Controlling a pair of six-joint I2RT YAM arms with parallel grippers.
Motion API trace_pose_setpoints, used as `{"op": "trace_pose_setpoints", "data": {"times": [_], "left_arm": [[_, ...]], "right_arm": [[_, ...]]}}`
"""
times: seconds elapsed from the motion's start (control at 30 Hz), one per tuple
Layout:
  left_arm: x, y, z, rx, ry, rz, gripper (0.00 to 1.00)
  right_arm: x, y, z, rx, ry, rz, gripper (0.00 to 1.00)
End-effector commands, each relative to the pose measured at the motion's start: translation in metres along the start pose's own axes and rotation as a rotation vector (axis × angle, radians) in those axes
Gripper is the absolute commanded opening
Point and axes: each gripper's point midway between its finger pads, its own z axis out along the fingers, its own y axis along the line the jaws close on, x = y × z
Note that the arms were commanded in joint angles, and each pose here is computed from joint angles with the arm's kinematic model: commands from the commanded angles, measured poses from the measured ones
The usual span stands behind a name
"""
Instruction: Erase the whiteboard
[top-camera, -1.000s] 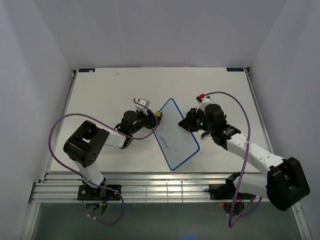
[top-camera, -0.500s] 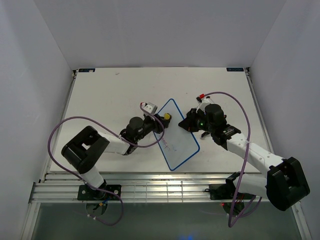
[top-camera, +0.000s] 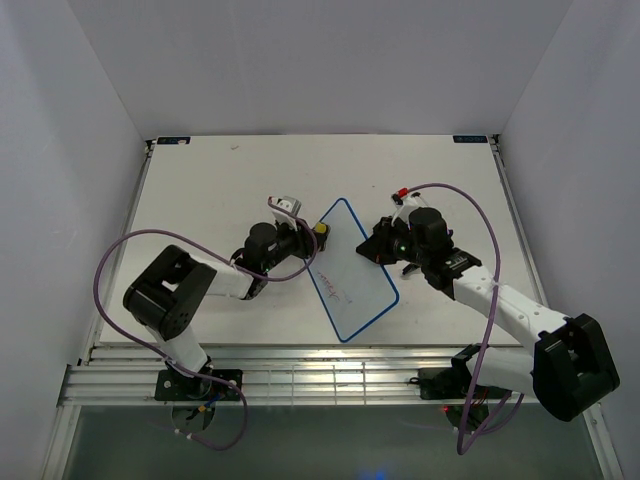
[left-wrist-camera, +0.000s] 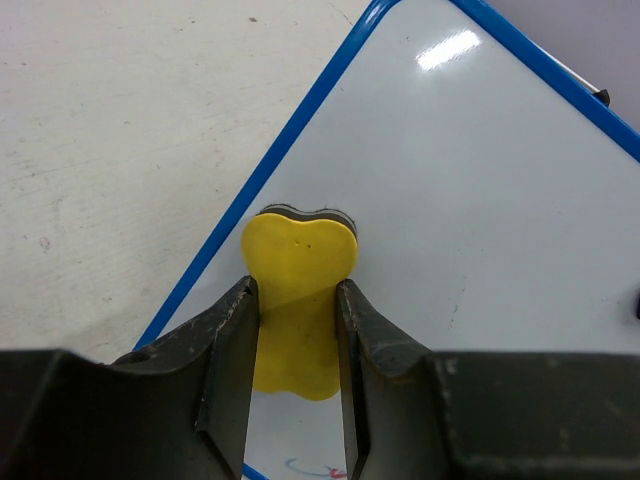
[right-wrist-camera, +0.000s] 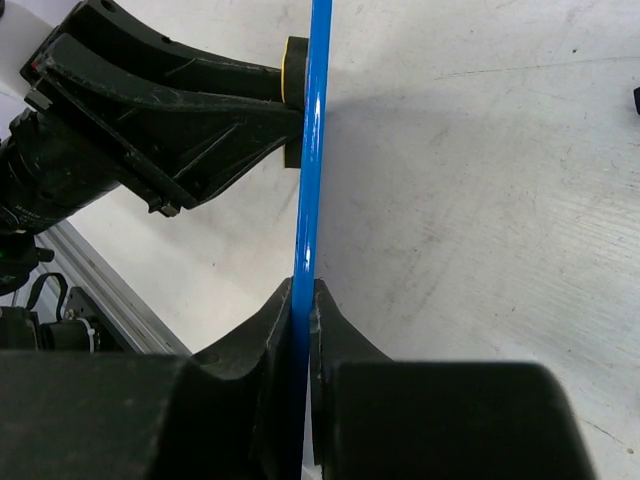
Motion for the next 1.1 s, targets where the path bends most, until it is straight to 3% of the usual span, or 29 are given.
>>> {"op": "trace_pose_setpoints", "data": {"times": [0.0,0.27,0.43,0.77,1.07], "left_arm": [[0.035,0.011,-0.001,-0.046,0.129,-0.003,0.00],[0.033,-0.041,-0.018,0.145,0.040,0.097,0.01],[0.055,-0.066,-0.037,0.214,0.035,0.118,0.00],[0.081,-0.094,-0.038,0.270,0.050,0.164,0.00],[0.100,-0.115,-0.032,0.278,0.074,0.217,0.00]], "right_arm": [[0.009,0.059,-0.010,-0.238,0.099,-0.050,0.08],[-0.018,0.050,0.012,-0.184,0.058,-0.009,0.08],[-0.035,0.045,0.025,-0.172,0.042,0.016,0.08],[-0.062,0.043,0.040,-0.185,0.025,0.057,0.08],[-0.062,0.052,0.044,-0.253,0.039,0.097,0.08]]}}
